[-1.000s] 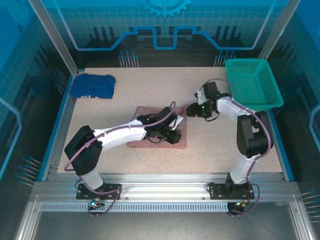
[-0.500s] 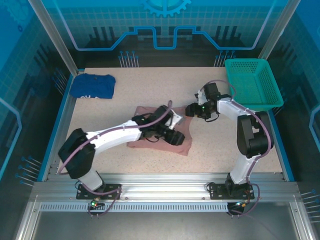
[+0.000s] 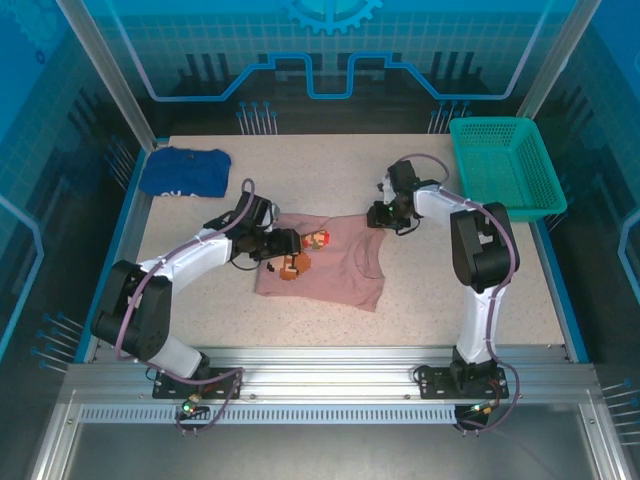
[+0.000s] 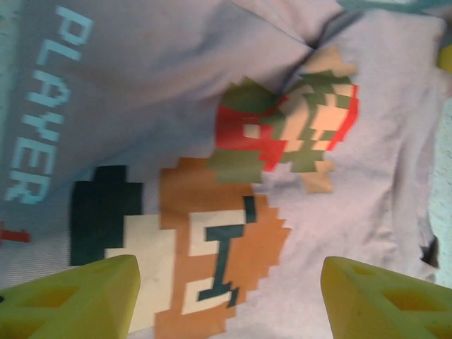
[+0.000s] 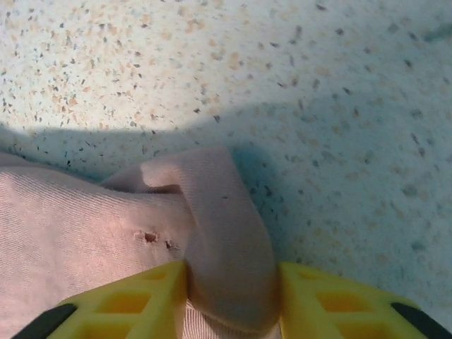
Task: Fold the inside-out t-shirt
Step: Rotate the T-shirt at the center of the table.
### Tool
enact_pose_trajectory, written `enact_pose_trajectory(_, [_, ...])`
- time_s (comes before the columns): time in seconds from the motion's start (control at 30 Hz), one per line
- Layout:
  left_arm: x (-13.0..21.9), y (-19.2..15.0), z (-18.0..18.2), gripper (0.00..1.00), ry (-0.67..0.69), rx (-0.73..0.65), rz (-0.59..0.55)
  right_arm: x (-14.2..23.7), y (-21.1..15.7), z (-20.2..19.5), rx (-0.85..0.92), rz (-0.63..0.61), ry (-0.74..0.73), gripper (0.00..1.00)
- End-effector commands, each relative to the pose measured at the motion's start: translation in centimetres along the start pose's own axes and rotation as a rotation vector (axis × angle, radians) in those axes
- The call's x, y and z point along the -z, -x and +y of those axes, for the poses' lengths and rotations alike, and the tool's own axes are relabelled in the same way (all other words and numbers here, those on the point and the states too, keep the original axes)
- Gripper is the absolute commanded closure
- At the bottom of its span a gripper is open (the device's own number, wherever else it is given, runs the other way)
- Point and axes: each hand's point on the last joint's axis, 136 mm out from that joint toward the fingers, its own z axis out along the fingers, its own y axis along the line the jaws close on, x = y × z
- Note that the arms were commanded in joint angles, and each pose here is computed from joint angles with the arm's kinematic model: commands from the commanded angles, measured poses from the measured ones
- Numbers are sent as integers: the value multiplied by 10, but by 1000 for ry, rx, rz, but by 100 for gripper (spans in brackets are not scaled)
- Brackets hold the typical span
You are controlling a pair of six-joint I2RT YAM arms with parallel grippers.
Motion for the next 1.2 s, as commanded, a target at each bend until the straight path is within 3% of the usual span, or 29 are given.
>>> enact_pose_trajectory(0.0, [-16, -23, 22, 30, 65, 37, 94, 4, 14, 6, 40, -11, -19, 76])
enact_pose_trajectory(0.13, [-31, -58, 12, 30, -6, 23, 195, 8, 32, -1, 76, -31, -90, 89])
enact_pose_trajectory(0.3, [-33, -100, -21, 30, -65, -43, 277, -7, 45, -18, 97, -5, -197, 86])
enact_pose_trajectory(0.4, [-24, -108, -53, 30, -151, -66, 284, 1, 59, -24, 129, -18, -254, 75])
enact_pose_trajectory(0.53, [6, -80, -83, 28, -238, -133, 176, 42, 64, -9, 193, -83, -264, 54])
enact_pose_trajectory(0.6, [17, -55, -79, 25, -230, -142, 95, 63, 51, 8, 209, -111, -212, 50])
enact_pose_trajectory(0.7, [15, -8, -63, 24, -256, -46, 14, 76, 6, 45, 176, -104, -15, 48])
enact_pose_trajectory(0.87, [-27, 39, -41, 25, -230, 57, 49, 61, -80, 94, 86, -10, 202, 50])
enact_pose_trajectory(1.03, [-62, 58, -2, 27, -119, 100, 76, 26, -118, 85, 48, 94, 118, 55])
enact_pose_trajectory(1.17, [-64, 33, 18, 28, -76, 103, 113, 9, -127, 48, 32, 158, -3, 59])
